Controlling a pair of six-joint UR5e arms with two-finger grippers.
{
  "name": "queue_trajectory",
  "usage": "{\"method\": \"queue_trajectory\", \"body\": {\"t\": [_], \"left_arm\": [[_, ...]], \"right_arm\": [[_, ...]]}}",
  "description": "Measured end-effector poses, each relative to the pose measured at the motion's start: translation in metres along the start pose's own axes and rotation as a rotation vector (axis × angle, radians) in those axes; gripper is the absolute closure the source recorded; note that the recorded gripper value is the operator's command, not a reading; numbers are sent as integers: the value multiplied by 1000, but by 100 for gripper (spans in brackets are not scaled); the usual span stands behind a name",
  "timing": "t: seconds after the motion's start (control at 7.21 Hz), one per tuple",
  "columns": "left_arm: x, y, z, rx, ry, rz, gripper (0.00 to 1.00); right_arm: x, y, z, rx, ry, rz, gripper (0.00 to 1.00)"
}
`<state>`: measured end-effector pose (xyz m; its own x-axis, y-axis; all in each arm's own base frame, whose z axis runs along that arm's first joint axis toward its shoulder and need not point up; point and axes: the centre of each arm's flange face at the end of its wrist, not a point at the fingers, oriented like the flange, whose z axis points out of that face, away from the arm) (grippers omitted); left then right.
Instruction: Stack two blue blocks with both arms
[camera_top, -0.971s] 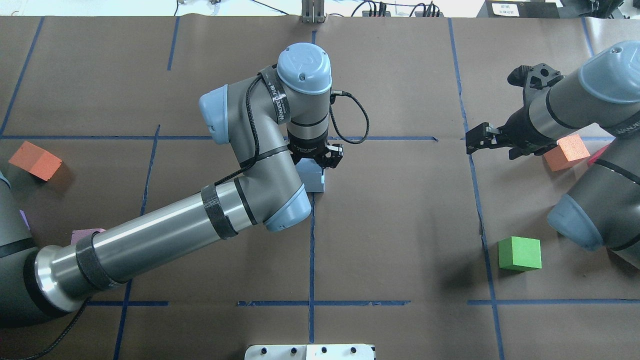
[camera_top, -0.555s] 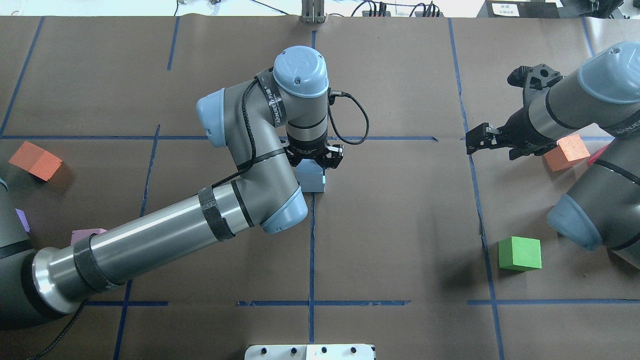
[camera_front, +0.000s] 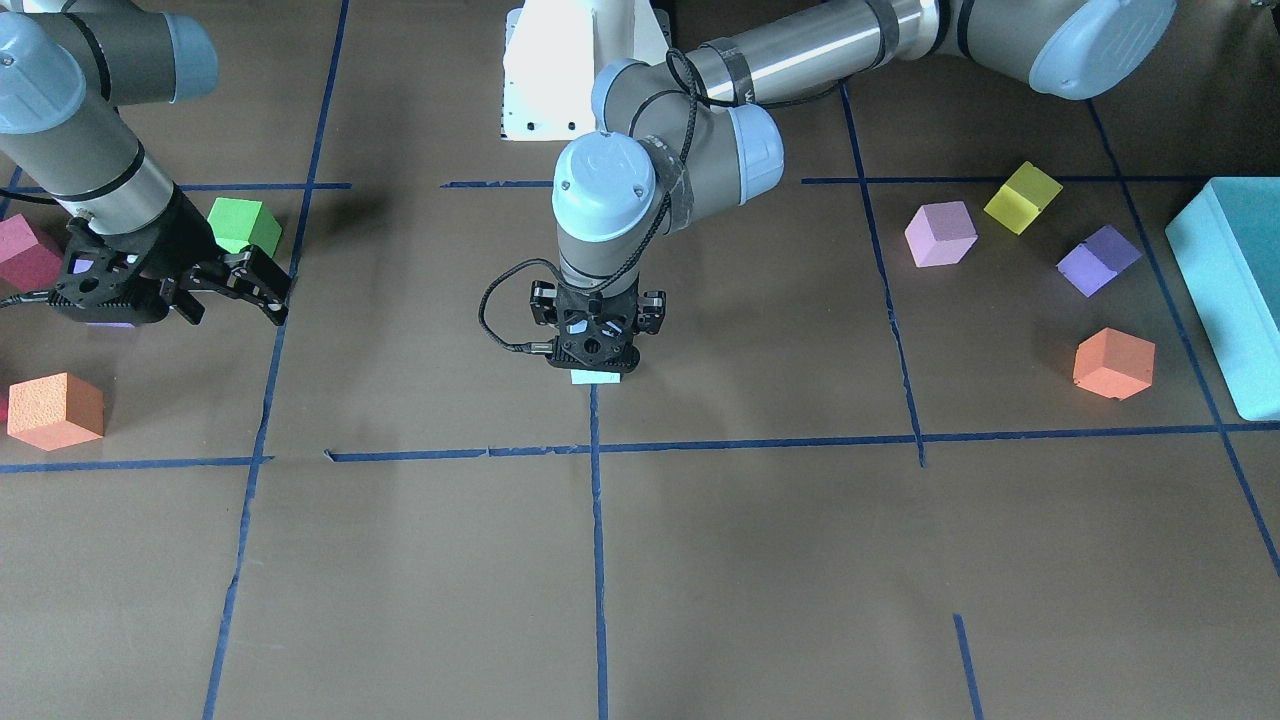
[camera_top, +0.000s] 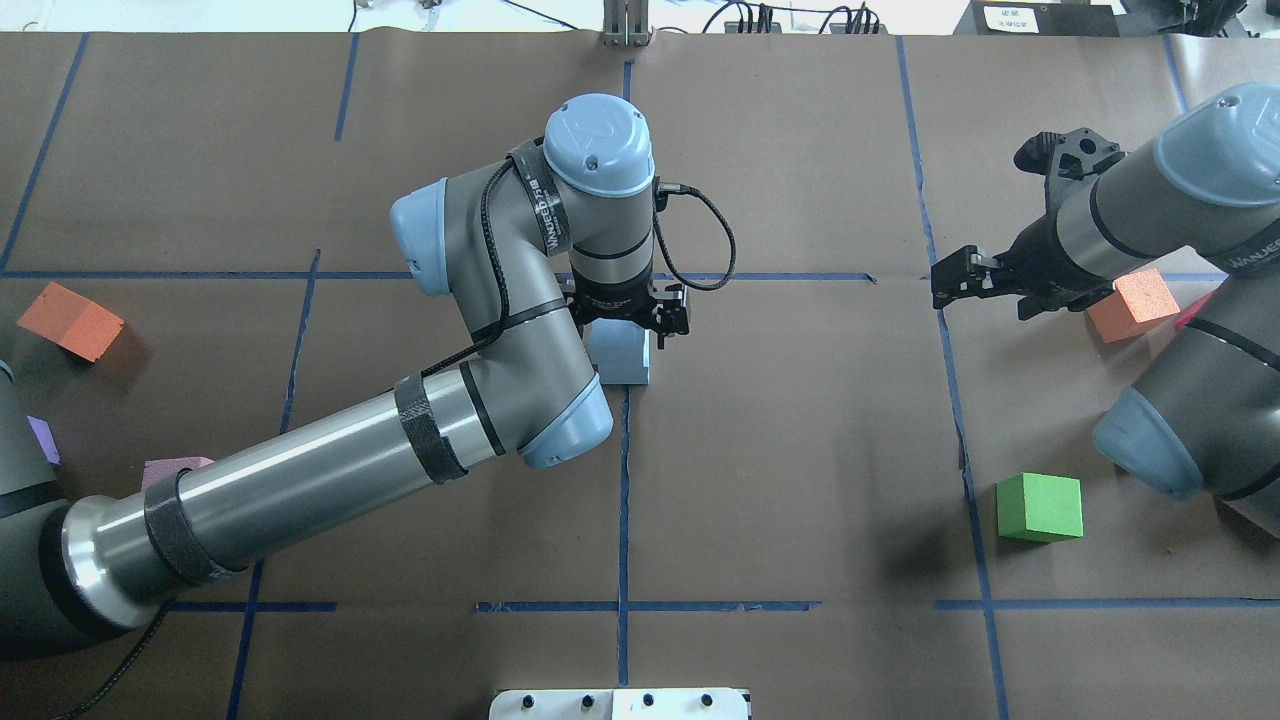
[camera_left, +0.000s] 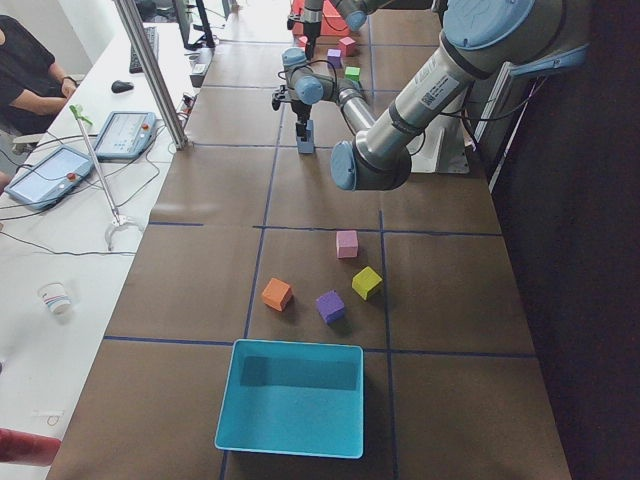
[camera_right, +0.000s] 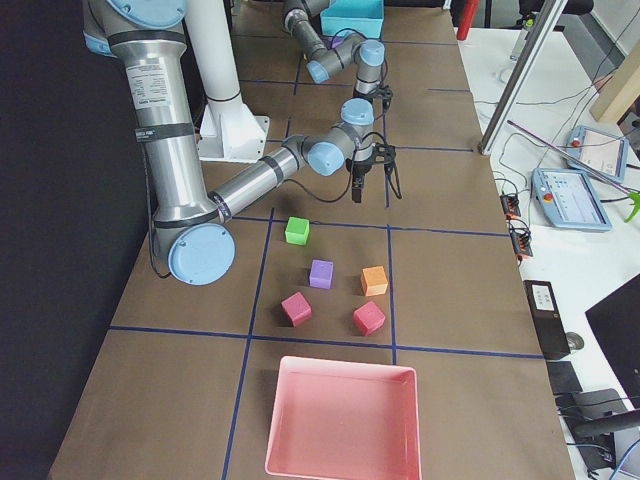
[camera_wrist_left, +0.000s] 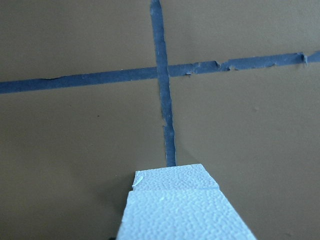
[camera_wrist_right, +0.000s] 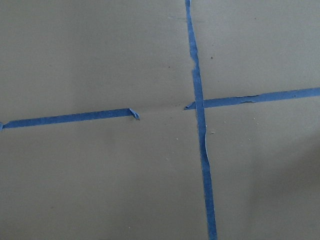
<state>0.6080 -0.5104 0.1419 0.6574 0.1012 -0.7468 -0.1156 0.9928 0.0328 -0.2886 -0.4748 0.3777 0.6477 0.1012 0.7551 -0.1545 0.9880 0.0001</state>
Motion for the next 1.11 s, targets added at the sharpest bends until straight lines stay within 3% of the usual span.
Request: {"method": "queue_trajectory", "body": {"t": [0.28, 0.55, 0.83, 1.11], "left_arm": [[-6, 9, -27, 32, 37, 17, 0], [-46, 16, -80, 101, 80, 26, 0], [-123, 30, -131, 162, 81, 70, 0], [-246, 32, -157, 166, 42, 173, 0]], "right_arm": [[0, 0, 0, 0, 0, 0, 0], [0, 0, 0, 0, 0, 0, 0], [3, -4, -4, 7, -3, 4, 0], [40, -27, -29, -2, -25, -7, 0]]}}
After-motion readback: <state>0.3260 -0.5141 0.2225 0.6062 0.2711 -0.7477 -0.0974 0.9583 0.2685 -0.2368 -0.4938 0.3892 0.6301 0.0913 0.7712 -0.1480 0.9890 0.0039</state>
